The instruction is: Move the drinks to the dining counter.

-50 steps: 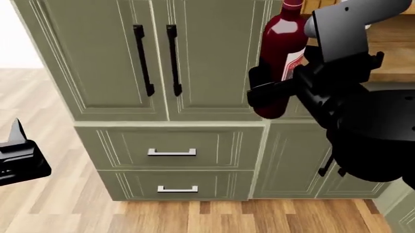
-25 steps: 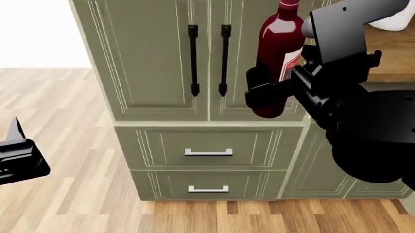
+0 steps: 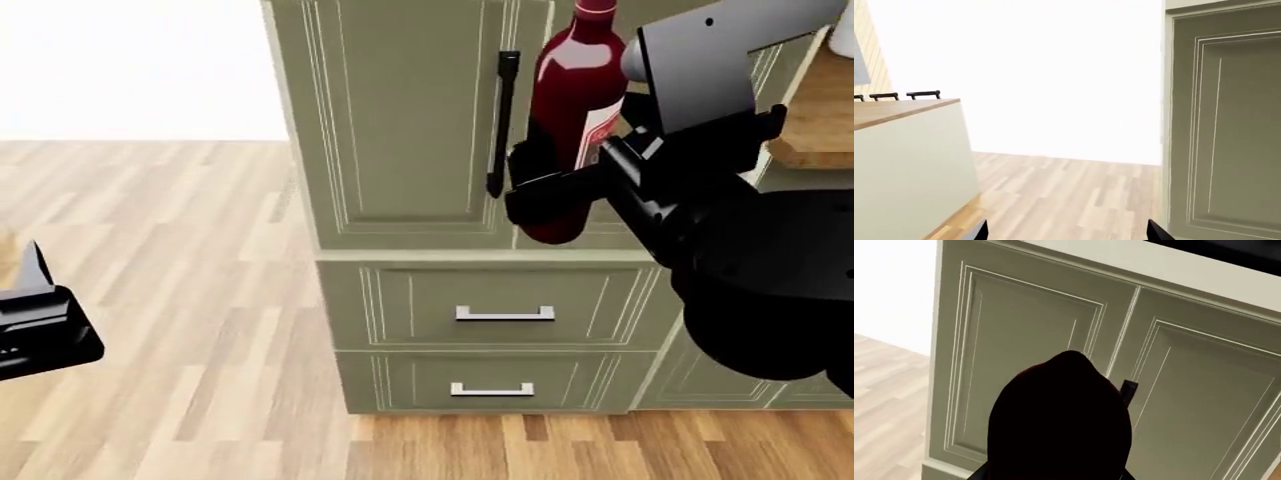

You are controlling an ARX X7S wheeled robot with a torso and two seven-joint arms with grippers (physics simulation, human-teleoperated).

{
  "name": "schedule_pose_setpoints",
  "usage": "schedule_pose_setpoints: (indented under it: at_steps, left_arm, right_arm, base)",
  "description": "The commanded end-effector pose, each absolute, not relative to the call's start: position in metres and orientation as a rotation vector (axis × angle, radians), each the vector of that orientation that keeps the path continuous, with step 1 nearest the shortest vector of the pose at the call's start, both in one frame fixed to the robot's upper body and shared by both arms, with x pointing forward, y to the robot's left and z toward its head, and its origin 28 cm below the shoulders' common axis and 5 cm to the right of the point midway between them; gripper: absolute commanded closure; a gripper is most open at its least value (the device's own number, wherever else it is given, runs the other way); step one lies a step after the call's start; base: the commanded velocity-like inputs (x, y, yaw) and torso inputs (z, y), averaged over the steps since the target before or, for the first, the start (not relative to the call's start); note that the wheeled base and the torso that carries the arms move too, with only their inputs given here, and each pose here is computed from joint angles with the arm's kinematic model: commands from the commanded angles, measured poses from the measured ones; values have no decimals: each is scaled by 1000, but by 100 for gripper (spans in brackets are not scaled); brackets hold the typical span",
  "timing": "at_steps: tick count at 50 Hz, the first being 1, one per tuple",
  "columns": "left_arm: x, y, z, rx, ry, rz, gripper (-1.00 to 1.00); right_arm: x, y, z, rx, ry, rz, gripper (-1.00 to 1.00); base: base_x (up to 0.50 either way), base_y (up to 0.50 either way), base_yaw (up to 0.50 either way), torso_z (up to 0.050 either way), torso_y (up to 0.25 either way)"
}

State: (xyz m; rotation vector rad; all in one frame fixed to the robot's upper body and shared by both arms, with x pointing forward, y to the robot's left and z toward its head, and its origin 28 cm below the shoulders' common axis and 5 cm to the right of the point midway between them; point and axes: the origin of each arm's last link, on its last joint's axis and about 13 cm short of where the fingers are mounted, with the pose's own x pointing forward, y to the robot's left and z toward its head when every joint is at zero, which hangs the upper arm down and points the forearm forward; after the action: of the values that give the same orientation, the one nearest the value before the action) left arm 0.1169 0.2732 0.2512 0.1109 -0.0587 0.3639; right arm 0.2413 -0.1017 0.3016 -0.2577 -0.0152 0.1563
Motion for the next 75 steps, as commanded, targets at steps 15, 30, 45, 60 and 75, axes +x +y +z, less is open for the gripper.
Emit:
schedule_pose_setpoints:
  at_steps: [15,30,45,60,75]
  left_arm:
    - [116,274,253,119,-69,361,-100]
    - [115,274,251,109,-66,360,-100]
    - [115,274,251,115,-67,359,-100]
    - [116,274,252,114,-72,361,-100]
    - [113,274,256,122,-81,368,-100]
  right_arm:
    - [240,-103,307,-268,-39,139,100]
    - [240,-102,306,-269,-38,144,100]
    - [240,-103,304,-263,-36,146,100]
    - [240,-102,307,-268,-42,147,100]
    - [236,-106,307,-262,-47,140,100]
  base:
    - [0,500,0,0,1]
    - [0,500,0,1,0]
    - [-1,500,0,0,1]
    - [-1,500,0,0,1]
    - [-1,500,0,0,0]
